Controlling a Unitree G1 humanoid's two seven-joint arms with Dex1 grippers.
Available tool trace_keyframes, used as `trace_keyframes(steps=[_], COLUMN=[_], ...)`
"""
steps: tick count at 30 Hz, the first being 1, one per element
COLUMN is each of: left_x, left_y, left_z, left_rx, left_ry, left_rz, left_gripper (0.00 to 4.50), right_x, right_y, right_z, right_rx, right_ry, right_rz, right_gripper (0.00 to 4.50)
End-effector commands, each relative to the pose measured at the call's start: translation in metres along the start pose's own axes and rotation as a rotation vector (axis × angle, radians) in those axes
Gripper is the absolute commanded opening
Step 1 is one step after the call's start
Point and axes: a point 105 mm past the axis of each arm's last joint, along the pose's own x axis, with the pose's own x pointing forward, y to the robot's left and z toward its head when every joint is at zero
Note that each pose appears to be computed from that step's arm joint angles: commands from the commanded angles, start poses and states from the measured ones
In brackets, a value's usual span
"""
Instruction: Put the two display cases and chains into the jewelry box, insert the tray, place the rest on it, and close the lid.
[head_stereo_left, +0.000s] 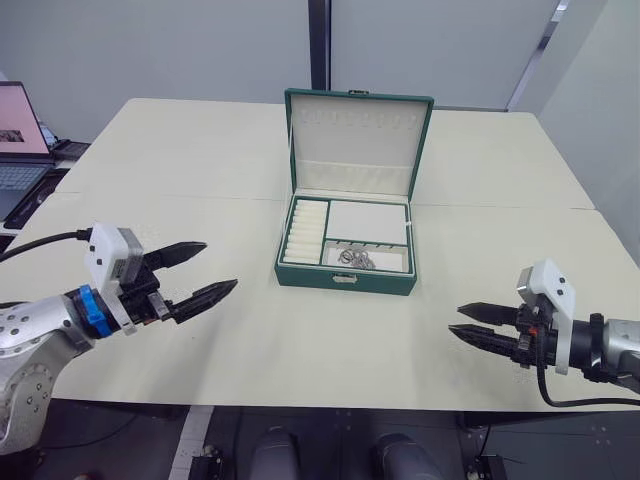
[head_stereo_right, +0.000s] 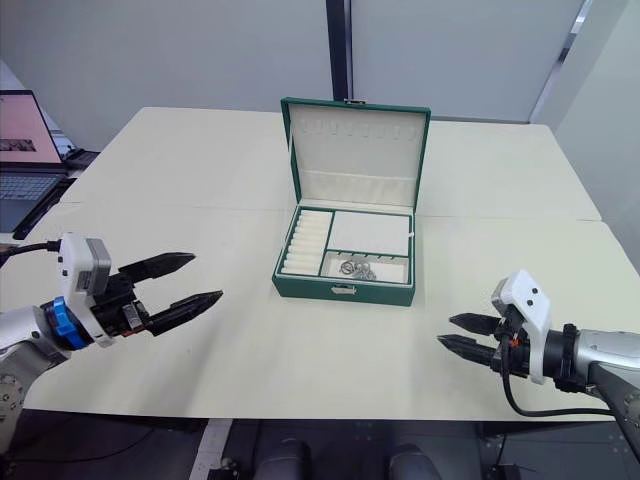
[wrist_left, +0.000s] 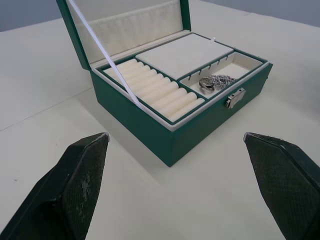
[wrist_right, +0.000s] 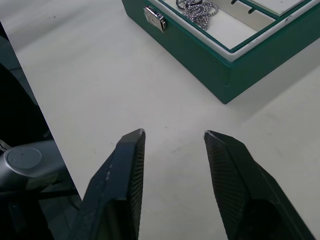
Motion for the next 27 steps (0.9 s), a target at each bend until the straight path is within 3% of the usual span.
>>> trace_keyframes(steps=[1,5,13,20,24,27], left_x=[-0.001,0.001,0.007,0.021,0.034,0.051], left_y=[0.005,0.006,0.012,0.037,0.059,0.072], left_z=[0.005,0.007,0.007,0.006,-0.01,-0.016], left_rx=[0.048,0.051,0.041,0.029,-0.009,-0.013], left_ry=[-0.005,-0.009,-0.013,-0.012,0.111,0.148], left_rz=[0.02,0.016,0.038,0.134,0.191,0.205], left_gripper=[3.85,2.64,0.03,0.03,0.03,0.03], right_x=[-0.005,-0.006,-0.006,0.001,0.015,0.031], right_y=[0.0,-0.001,-0.005,-0.033,-0.06,-0.081], right_z=[0.008,0.008,0.009,0.019,0.023,0.03], right_rx=[-0.046,-0.047,-0.05,-0.051,-0.029,-0.013], right_ry=[-0.018,-0.015,-0.012,-0.026,0.0,0.004], right_rz=[-0.013,-0.021,-0.036,-0.149,-0.239,-0.29], right_gripper=[0.93,0.01,0.0,0.0,0.0,0.0])
